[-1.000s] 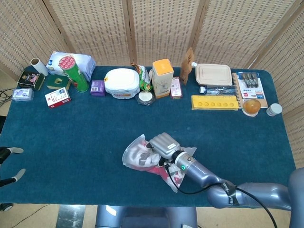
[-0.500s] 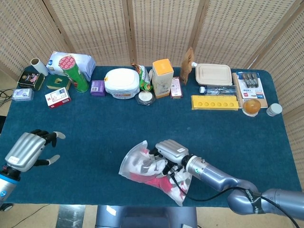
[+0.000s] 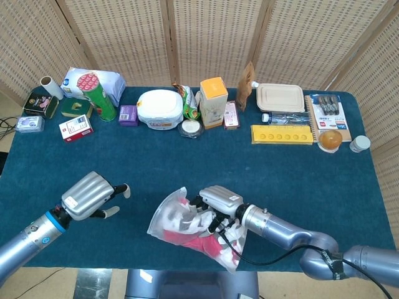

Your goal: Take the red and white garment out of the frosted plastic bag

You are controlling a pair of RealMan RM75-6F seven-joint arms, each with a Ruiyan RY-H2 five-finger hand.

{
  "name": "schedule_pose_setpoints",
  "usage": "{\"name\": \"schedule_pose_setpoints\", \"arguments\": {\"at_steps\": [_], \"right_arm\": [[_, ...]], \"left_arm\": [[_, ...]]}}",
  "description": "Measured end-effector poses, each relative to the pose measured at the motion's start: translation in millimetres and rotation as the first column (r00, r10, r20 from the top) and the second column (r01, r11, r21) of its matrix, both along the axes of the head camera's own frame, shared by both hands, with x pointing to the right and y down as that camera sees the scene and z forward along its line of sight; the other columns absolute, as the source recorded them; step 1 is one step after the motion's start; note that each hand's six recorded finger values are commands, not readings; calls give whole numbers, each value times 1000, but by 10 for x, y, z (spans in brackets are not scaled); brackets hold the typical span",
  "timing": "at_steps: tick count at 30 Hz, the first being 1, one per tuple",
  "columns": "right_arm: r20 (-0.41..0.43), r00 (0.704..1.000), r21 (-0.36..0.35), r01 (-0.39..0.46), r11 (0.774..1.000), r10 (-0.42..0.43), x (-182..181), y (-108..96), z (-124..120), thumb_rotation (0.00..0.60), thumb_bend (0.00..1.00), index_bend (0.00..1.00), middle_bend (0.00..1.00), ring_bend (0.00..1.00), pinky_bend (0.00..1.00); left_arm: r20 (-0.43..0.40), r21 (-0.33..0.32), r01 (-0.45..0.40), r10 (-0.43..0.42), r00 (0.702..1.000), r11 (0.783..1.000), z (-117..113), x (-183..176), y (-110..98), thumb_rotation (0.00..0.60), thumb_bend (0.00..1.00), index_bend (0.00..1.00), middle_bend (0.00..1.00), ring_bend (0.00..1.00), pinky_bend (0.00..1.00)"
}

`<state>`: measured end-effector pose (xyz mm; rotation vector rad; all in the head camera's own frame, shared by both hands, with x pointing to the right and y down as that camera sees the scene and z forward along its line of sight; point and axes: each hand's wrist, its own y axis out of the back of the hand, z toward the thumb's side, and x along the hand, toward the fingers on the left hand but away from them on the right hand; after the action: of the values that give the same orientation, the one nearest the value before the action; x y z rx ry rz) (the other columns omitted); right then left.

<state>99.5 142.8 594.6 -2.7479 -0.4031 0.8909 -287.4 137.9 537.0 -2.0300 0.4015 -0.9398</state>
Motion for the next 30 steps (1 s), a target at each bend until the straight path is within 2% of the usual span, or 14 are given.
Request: {"name": "schedule_pose_setpoints", "arguments": {"at_steps": [7, 15, 21, 30], "right_arm": [[24, 1000, -20, 10, 1000, -10, -38, 26, 20, 591, 155, 847, 907, 1000, 1000], [49, 999, -41, 19, 999, -17, -89, 49, 31, 595, 155, 847, 907, 1000, 1000], [59, 998, -52, 17, 999, -14, -103, 45, 35, 592, 154, 847, 907, 1000, 1000], [74, 997, -62, 26, 998, -21, -115, 77, 21, 593, 154, 847, 907, 1000, 1000]], "left_arm": [[-29, -21, -34, 34, 999, 999, -2, 181, -13, 600, 332, 458, 1000, 961, 944], [-117, -83, -44, 34, 992, 996, 52, 402, 19, 600, 261, 458, 1000, 962, 944], [-163, -130, -58, 37, 986, 990, 79, 516, 69, 600, 253, 458, 1000, 962, 944], [-218, -133, -70, 40, 975, 989, 133, 694, 87, 600, 252, 457, 1000, 962, 944]]}}
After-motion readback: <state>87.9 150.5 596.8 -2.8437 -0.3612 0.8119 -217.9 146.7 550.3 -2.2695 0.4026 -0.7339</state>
